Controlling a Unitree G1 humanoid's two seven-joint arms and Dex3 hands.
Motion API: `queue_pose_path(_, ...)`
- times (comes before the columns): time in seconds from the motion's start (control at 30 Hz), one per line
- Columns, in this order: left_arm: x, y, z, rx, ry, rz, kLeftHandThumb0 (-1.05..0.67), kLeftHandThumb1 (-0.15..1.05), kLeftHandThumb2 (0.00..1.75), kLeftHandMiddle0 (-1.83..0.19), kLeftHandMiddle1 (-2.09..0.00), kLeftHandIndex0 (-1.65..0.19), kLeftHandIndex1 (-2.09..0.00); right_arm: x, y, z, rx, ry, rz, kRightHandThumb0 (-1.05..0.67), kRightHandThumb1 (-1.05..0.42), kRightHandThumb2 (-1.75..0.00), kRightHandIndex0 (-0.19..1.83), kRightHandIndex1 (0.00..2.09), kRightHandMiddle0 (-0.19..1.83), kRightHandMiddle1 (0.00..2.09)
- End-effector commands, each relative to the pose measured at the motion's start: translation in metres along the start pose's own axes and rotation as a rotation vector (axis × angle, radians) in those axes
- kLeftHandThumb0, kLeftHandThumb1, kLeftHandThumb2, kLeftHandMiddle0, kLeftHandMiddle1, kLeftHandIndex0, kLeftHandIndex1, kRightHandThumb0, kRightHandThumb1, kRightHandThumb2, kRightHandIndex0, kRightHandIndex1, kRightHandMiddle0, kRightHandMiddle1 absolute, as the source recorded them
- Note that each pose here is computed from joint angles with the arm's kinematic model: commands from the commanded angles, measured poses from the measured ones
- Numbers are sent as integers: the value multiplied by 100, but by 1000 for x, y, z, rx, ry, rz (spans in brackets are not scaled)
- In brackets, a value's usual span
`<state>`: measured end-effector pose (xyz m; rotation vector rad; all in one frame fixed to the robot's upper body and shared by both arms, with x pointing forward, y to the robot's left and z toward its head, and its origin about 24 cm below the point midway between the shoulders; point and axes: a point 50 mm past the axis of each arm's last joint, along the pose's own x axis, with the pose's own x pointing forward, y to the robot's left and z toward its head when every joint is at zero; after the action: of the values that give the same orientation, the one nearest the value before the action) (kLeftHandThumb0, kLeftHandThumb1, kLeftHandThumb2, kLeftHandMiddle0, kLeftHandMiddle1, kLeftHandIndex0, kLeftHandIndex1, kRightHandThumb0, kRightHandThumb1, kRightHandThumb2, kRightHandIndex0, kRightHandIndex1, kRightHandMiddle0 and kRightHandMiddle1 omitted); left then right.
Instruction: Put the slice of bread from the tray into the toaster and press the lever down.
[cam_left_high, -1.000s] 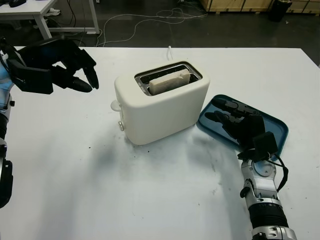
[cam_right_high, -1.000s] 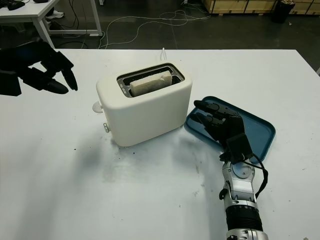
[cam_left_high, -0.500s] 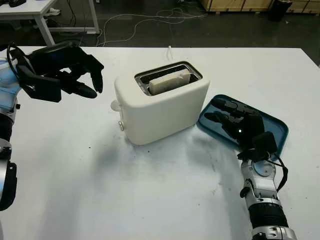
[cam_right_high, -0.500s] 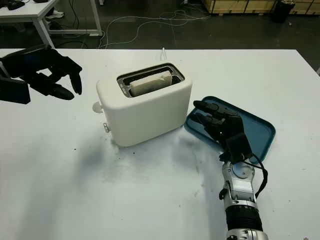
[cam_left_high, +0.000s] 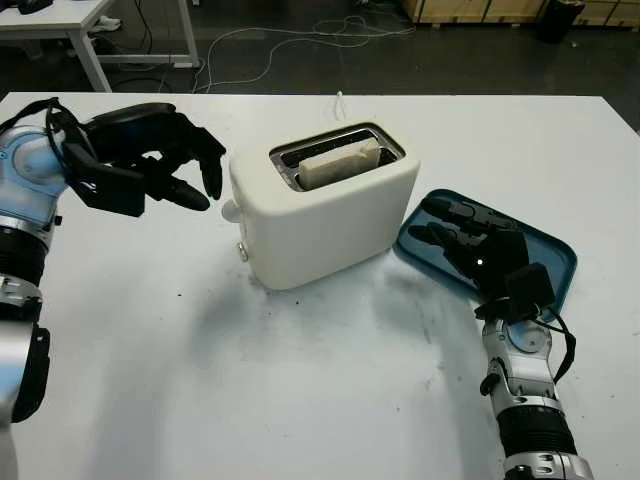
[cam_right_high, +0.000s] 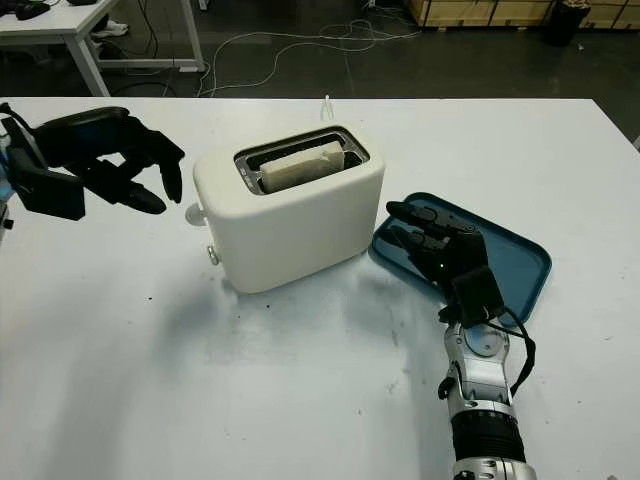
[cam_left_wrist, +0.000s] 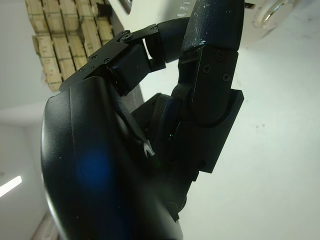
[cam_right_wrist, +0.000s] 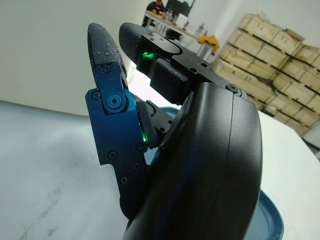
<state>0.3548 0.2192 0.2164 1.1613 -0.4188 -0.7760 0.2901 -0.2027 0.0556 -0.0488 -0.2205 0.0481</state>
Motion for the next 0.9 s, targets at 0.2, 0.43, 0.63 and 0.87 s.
queue_pose_path(0.2,-2,-16,-6,-52,4,-3,-105,92,22,-122,-169,-100,-75,-1,-1,0,11,3,-6,-60,-92,-7,118,6,107,0)
queue_pose_path(0.43,-5,-26,-8,-88,-7,12,-105,92,19,-119,-166,-104,-66,-2,-1,-1,16,6,-11,-60,-92,-7,118,6,107,0)
queue_pose_path(0.63,-8,-36,-9,-122,-36,62,-105,92,21,-114,-170,-105,-58,-2,-1,-1,16,5,-7,-60,-92,-7,118,6,107,0)
queue_pose_path(0.87,-9,-35,-8,-136,-43,95,-105,92,21,-112,-172,-105,-55,-2,0,-1,6,5,-8,-60,-92,-8,118,6,107,0)
